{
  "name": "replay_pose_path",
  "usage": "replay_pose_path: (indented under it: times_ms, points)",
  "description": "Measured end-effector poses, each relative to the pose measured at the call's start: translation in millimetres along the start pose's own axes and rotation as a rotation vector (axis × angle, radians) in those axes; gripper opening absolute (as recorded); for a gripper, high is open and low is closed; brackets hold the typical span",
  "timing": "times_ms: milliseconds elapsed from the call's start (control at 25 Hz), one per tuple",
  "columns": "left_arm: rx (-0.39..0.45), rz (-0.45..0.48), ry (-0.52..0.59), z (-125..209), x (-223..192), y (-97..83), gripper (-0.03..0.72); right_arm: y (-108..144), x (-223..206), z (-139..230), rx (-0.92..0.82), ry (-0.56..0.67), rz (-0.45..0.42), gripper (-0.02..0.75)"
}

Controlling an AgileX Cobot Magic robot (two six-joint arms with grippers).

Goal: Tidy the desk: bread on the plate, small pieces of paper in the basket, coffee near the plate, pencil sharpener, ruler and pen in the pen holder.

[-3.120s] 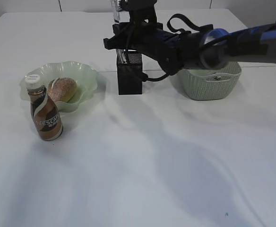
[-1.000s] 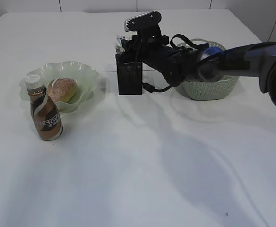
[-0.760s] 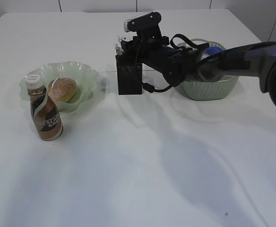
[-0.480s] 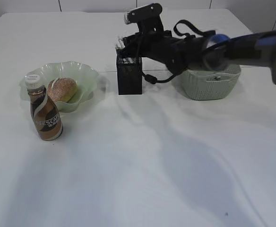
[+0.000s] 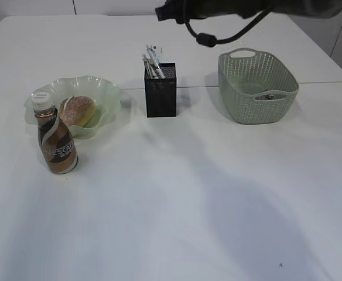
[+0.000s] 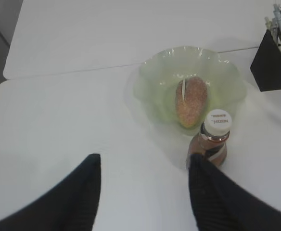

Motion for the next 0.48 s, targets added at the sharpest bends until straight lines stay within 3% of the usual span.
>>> replay_pose_path:
  times_ms: [160, 320, 360, 480]
  points:
    - [-0.009, 0.003, -0.058, -18.9, 11.4, -1.6, 0.524, -15.9, 43.9, -36.2, -0.011, 0.016, 0.009, 0.345]
    - [-0.017, -0.018, -0.092, -36.4, 27.2, -0.2, 0.556, -23.7, 66.8, -54.9, -0.017, -0.001, 0.019, 0.347]
    - [-0.021, -0.027, -0.089, -39.4, 31.2, 0.6, 0.557, -34.8, 102.1, -82.0, -0.022, -0.049, 0.04, 0.347]
    - [-0.02, -0.039, -0.089, -48.1, 42.6, 1.5, 0.559, -44.5, 142.7, -103.2, -0.026, -0.058, 0.053, 0.347]
Point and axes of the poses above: a point on each arm's last joint axis where the gripper is mounted, x pointing back along that axis away from the gripper, y along the wrist's bending axis when the last joint is at zero, z = x × y, the point moved 3 cm from there along -x, pointing out along that axis toward the gripper, and after that the axes turned 10 degrees about x, right-handed, at the moved point
